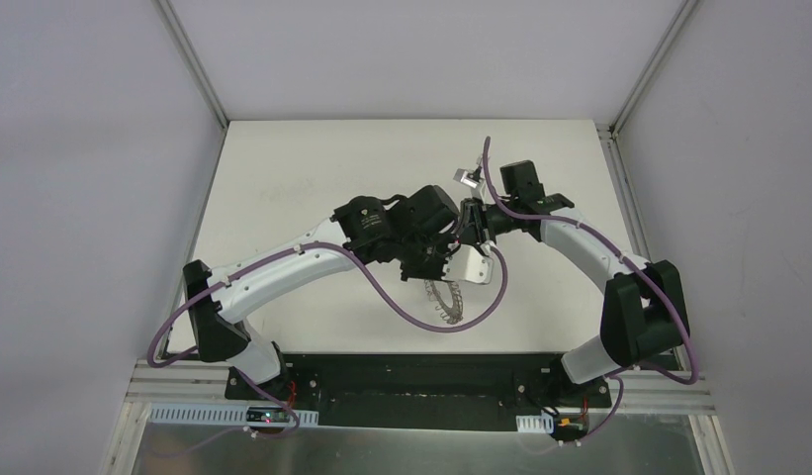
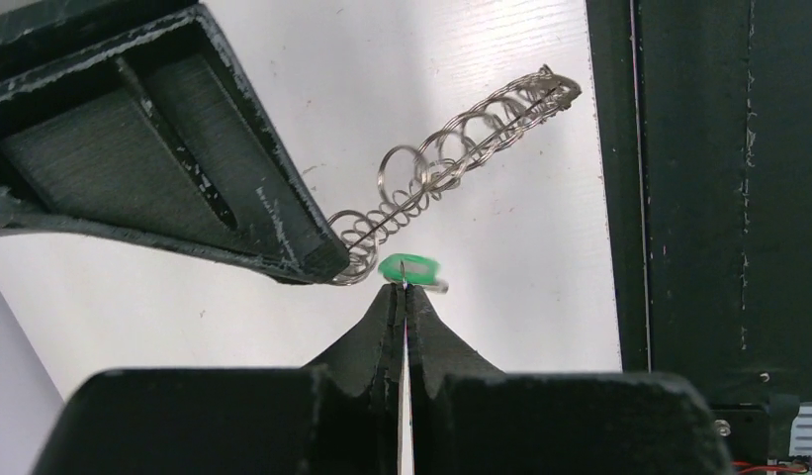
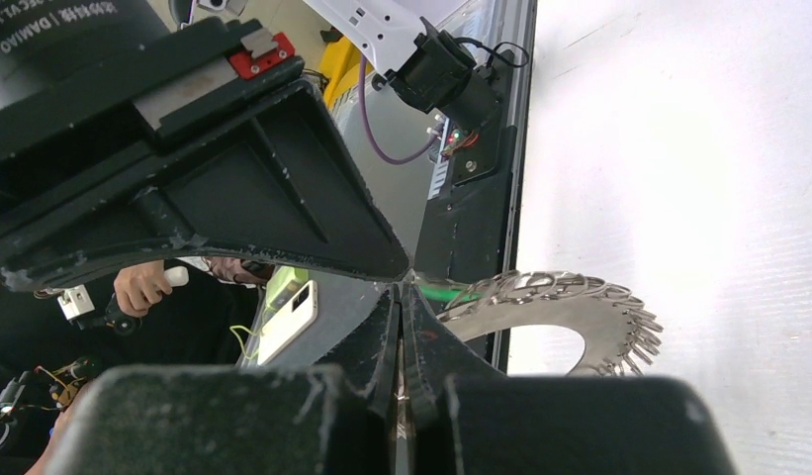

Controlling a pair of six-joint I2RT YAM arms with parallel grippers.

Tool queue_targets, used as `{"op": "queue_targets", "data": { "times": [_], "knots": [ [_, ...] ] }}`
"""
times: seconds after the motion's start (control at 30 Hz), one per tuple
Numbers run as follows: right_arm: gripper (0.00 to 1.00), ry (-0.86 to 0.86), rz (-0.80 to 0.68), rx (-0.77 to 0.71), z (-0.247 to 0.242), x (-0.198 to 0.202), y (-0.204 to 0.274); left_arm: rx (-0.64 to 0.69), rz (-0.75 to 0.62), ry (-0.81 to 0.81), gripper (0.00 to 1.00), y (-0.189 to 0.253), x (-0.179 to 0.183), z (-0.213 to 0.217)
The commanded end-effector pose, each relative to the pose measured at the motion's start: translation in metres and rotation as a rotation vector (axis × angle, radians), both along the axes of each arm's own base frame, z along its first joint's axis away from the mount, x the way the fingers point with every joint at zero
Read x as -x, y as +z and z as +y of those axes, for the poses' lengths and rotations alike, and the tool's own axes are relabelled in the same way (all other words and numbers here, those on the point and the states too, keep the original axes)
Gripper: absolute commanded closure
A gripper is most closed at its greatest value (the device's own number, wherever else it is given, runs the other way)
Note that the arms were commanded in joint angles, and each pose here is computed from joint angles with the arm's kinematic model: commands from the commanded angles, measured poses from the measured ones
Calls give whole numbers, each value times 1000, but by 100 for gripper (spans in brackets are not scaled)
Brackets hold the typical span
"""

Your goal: Put the keys on the keyring

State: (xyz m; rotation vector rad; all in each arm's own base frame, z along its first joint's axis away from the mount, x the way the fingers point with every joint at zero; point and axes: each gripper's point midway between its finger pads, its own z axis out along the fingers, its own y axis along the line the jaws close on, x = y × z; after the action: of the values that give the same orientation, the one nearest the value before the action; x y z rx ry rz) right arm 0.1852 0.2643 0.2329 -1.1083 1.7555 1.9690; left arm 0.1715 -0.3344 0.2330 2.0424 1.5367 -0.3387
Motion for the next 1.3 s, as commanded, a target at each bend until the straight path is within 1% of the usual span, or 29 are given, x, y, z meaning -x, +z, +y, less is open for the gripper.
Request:
{"op": "queue_targets", "data": {
  "times": [0.0, 0.23, 0.4, 0.77, 0.87, 1.07, 1.27],
  "knots": [
    [100, -1, -53, -37, 0, -5, 17, -16, 7, -28, 100, -3, 7, -3],
    [100, -13, -57, -34, 0, -4, 18, -19, 3, -27, 100, -3, 6, -4],
    [100, -3, -52, -43, -2, -3, 20, -29, -22, -12, 100, -2, 2, 3],
    [100, 26, -57, -68, -5, 3, 25, 35, 49, 51, 100, 4, -7, 12],
    [100, 41, -74, -89, -8, 8, 25, 74, 96, 93, 100, 8, -10, 13],
    [100, 13, -127, -94, -11, 8, 23, 169, 245, 193, 100, 15, -15, 15],
    [100, -8, -154, -92, -13, 8, 23, 273, 417, 242, 100, 18, -6, 5]
  ]
}}
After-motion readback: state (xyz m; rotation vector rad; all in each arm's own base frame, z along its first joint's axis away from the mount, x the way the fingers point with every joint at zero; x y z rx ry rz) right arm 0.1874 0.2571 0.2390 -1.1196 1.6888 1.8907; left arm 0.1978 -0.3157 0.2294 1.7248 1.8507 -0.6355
